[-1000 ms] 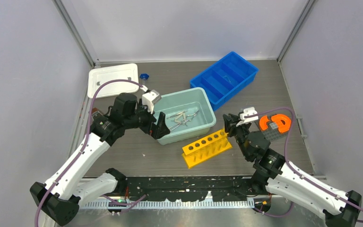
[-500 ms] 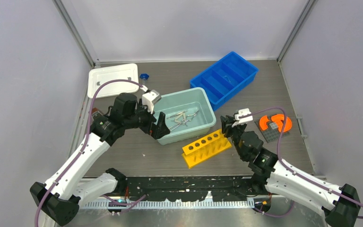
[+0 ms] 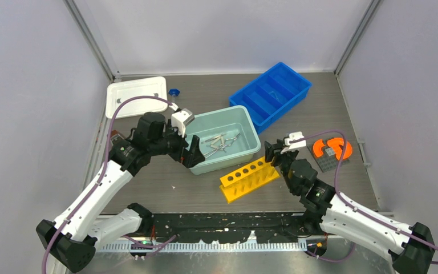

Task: Organize the chemistry lab equipment

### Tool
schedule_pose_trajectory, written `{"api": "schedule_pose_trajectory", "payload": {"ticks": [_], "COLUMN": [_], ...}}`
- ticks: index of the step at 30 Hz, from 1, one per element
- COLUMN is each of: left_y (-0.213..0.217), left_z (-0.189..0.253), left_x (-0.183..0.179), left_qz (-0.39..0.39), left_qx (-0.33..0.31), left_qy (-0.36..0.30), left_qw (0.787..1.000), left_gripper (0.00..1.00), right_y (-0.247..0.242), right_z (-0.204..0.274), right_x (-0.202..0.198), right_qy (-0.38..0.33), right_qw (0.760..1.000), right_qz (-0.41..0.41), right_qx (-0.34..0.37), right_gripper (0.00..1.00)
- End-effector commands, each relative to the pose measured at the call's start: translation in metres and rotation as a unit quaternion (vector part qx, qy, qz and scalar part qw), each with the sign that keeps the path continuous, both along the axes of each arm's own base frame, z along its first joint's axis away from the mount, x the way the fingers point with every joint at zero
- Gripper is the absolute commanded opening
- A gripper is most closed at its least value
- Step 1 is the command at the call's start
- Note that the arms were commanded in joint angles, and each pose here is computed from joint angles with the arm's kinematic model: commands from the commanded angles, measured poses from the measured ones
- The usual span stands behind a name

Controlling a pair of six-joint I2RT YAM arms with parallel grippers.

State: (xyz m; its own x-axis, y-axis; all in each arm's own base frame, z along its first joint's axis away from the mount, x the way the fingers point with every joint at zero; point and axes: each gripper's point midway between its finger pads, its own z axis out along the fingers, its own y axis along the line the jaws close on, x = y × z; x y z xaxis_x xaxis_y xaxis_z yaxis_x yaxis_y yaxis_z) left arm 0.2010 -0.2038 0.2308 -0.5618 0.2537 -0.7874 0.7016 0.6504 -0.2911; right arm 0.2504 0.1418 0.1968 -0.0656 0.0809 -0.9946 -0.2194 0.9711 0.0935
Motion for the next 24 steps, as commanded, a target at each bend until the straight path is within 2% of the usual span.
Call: {"api": "schedule_pose_trajectory", "payload": {"ticks": [1, 11, 12, 13, 14, 16, 17, 20, 24], "left_y": [0.003, 0.006, 0.006, 0.006, 0.006, 0.007, 0.007, 0.007, 0.008], "left_z": [0.004, -0.002, -0.002, -0.003, -0.002, -0.001, -0.001, 0.001, 0.002], "left_x": [0.006, 0.012, 0.012, 0.012, 0.011, 0.011, 0.01, 0.01, 0.009], "left_qz": [0.01, 0.023, 0.023, 0.023, 0.023, 0.023, 0.022, 0.022, 0.022], "left_qx": [0.002, 0.019, 0.02, 0.02, 0.019, 0.017, 0.017, 0.015, 0.013], "left_qy": [-0.025, -0.02, -0.019, -0.019, -0.021, -0.023, -0.024, -0.027, -0.03], "left_qw": [1.0, 0.999, 0.999, 0.999, 0.999, 0.999, 0.999, 0.999, 0.999], "left_gripper": [1.0, 1.0, 1.0, 1.0, 1.0, 1.0, 1.0, 1.0, 1.0], "right_y": [-0.007, -0.023, -0.024, -0.025, -0.024, -0.018, -0.015, -0.003, -0.001], "right_z": [0.039, 0.053, 0.043, 0.061, 0.049, 0.071, 0.068, 0.087, 0.089], "right_x": [0.0, -0.006, -0.007, -0.007, -0.008, -0.011, -0.015, -0.017, -0.017], "right_qy": [-0.021, 0.005, 0.033, 0.033, 0.067, 0.089, 0.11, 0.137, 0.18], "right_qw": [0.999, 0.999, 0.998, 0.998, 0.996, 0.995, 0.993, 0.99, 0.983], "right_qz": [-0.018, -0.042, -0.048, -0.053, -0.056, -0.047, -0.034, -0.014, -0.024], "right_qx": [0.036, 0.016, 0.003, 0.017, 0.001, 0.014, 0.002, 0.014, -0.016], "right_gripper": [0.55, 0.49, 0.5, 0.5, 0.5, 0.5, 0.5, 0.5, 0.5]}}
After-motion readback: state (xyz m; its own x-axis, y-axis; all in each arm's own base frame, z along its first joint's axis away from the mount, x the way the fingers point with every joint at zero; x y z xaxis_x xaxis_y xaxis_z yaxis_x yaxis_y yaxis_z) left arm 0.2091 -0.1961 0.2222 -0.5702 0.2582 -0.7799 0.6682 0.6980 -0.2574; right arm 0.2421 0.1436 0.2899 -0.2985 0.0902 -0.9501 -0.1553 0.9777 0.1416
